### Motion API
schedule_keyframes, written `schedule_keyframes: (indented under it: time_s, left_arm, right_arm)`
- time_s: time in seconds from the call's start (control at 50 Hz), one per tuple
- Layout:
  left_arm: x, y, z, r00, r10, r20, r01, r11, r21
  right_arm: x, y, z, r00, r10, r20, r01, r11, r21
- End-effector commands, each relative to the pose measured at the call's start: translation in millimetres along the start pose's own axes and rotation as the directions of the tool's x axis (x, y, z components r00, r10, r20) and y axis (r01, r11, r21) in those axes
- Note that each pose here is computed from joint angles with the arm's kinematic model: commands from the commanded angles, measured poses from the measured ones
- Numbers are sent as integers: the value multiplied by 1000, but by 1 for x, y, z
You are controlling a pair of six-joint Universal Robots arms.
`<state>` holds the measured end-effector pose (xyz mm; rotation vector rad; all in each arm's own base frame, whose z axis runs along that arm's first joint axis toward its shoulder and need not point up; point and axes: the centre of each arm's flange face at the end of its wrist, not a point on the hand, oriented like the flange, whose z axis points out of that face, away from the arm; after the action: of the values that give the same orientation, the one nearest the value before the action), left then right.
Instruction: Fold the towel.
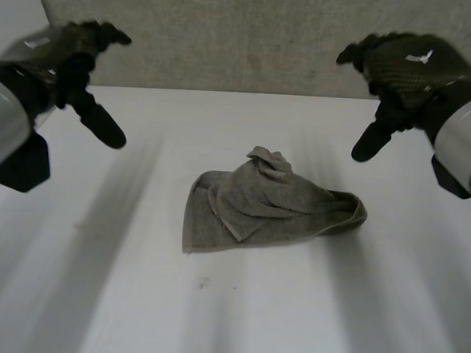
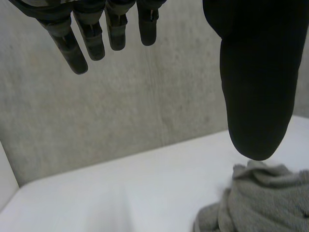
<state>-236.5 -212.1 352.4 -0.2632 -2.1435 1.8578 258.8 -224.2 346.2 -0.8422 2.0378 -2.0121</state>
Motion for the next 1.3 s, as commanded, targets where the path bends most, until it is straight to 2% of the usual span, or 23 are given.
schedule_keyframes:
  time_s: [0.02,0.2,0.26,0.3,0.4,0.44,0.56,0.64,0.7,0.78,0.88,0.92,0.94,0.98,1.0,1.04,1.12,1.3]
  left_arm:
    - [26,52,33,997,23,-73,-33,991,-129]
    - [37,106,78,995,35,-89,-50,983,-174]
    - [38,134,91,995,42,-87,-62,969,-239]
    - [37,141,92,995,43,-85,-64,964,-259]
    - [35,151,88,996,49,-80,-71,952,-297]
    - [34,157,83,995,52,-82,-75,945,-318]
    - [31,163,75,995,57,-80,-81,935,-346]
    - [31,165,69,995,56,-83,-82,931,-357]
    - [37,166,59,994,51,-101,-85,927,-365]
    - [47,172,42,990,52,-133,-99,920,-380]
    - [57,177,30,988,22,-153,-81,917,-391]
    - [63,175,28,988,-22,-151,-39,920,-389]
    - [63,175,28,988,-22,-151,-39,920,-389]
    - [66,177,29,988,-55,-146,-7,918,-396]
    - [66,177,29,988,-56,-146,-7,918,-396]
    - [68,176,30,987,-67,-145,5,920,-392]
    - [71,178,33,986,-69,-152,5,922,-388]
    - [78,182,41,984,-71,-163,4,926,-378]
  right_arm:
    - [-5,34,28,998,-61,24,63,991,-119]
    - [-14,82,54,994,-79,80,96,965,-243]
    - [-15,128,66,982,-142,126,178,920,-350]
    - [-16,143,70,977,-163,140,205,907,-369]
    - [-14,179,80,962,-240,134,272,899,-343]
    - [-14,193,86,943,-313,116,333,897,-290]
    - [-18,212,95,899,-428,98,439,873,-215]
    - [-19,216,100,892,-441,100,452,869,-204]
    - [-17,208,102,891,-446,81,453,872,-187]
    - [-13,174,97,894,-448,24,447,885,-129]
    - [-17,133,81,917,-398,1,396,914,-86]
    - [-23,100,69,948,-317,-8,316,947,-59]
    - [-23,100,69,948,-317,-8,316,947,-59]
    - [-25,81,58,977,-215,8,215,974,-77]
    - [-25,81,58,977,-215,9,215,974,-77]
    - [-25,67,51,991,-128,29,131,986,-102]
    - [-27,53,42,997,-68,43,72,991,-111]
    - [-34,17,17,997,43,66,-41,999,-35]
